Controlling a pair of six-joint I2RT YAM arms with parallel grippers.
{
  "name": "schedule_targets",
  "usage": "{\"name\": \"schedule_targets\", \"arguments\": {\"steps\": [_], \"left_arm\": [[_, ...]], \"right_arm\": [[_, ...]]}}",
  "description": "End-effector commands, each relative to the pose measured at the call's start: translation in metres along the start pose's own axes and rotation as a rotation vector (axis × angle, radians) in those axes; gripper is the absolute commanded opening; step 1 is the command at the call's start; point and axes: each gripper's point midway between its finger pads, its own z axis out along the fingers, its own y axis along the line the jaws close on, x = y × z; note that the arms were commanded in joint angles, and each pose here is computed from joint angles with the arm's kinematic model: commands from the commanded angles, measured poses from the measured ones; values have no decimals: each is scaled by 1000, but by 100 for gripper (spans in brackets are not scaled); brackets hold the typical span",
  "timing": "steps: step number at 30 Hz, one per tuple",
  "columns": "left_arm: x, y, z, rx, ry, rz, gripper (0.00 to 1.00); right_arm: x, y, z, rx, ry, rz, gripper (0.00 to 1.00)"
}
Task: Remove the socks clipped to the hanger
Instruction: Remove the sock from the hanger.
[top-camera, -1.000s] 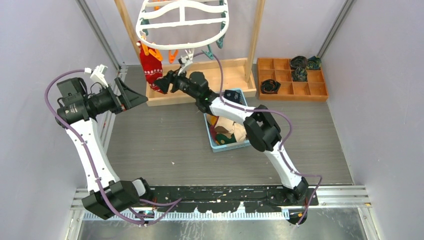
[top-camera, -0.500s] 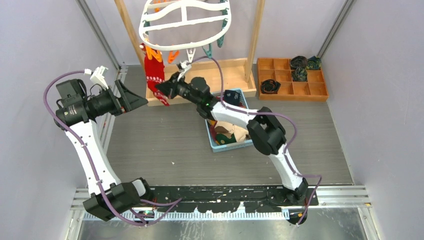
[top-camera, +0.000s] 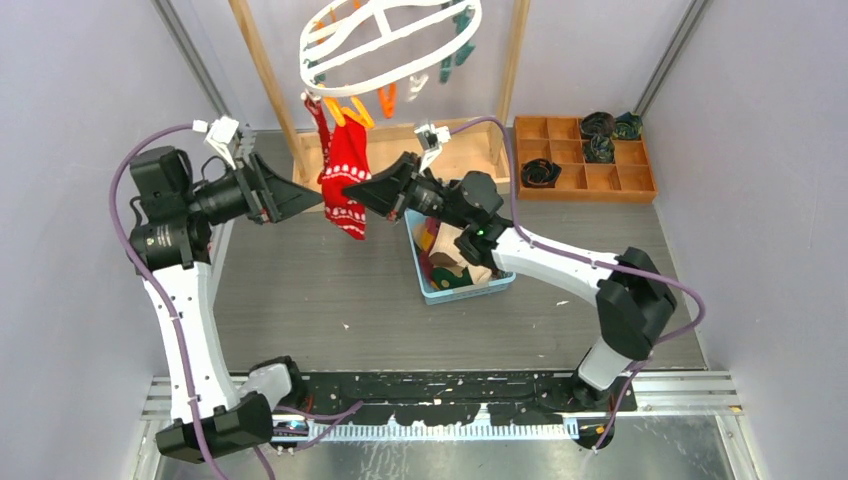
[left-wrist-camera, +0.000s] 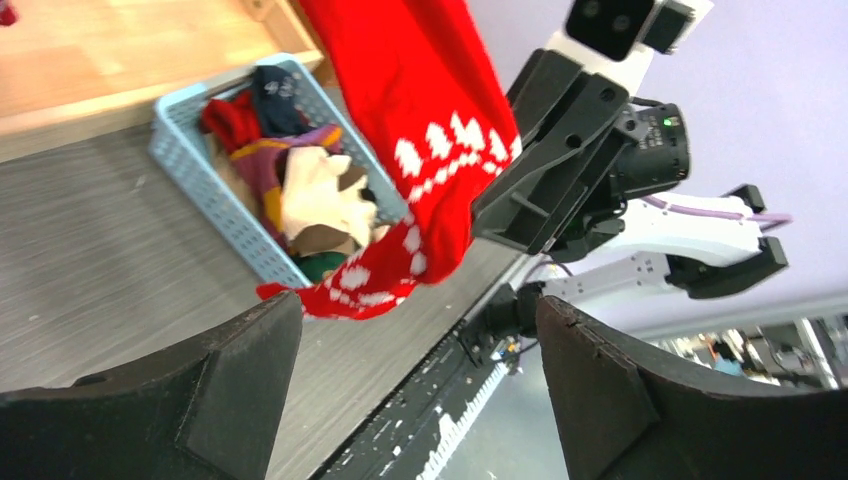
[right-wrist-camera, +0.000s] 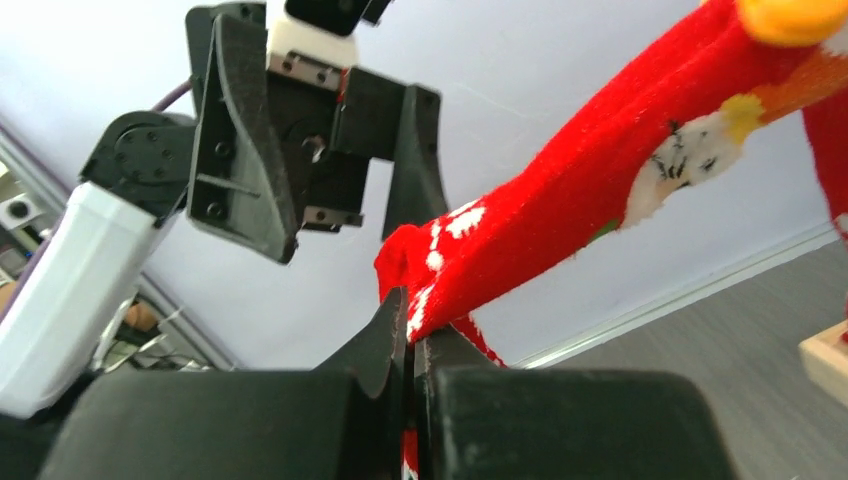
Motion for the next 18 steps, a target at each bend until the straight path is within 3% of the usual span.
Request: {"name": "schedule_targets", "arguments": {"steps": [1, 10, 18], "left_arm": [[-7, -31, 13, 111, 14, 15, 87], [15, -65, 47, 242, 139, -36, 86], [13, -79, 58, 297, 169, -61, 80]], "right_arm": [[-7, 47, -24, -104, 26, 69, 1], [-11, 78, -47, -124, 91, 121, 1], [-14, 77, -49, -100, 105, 133, 1]]}}
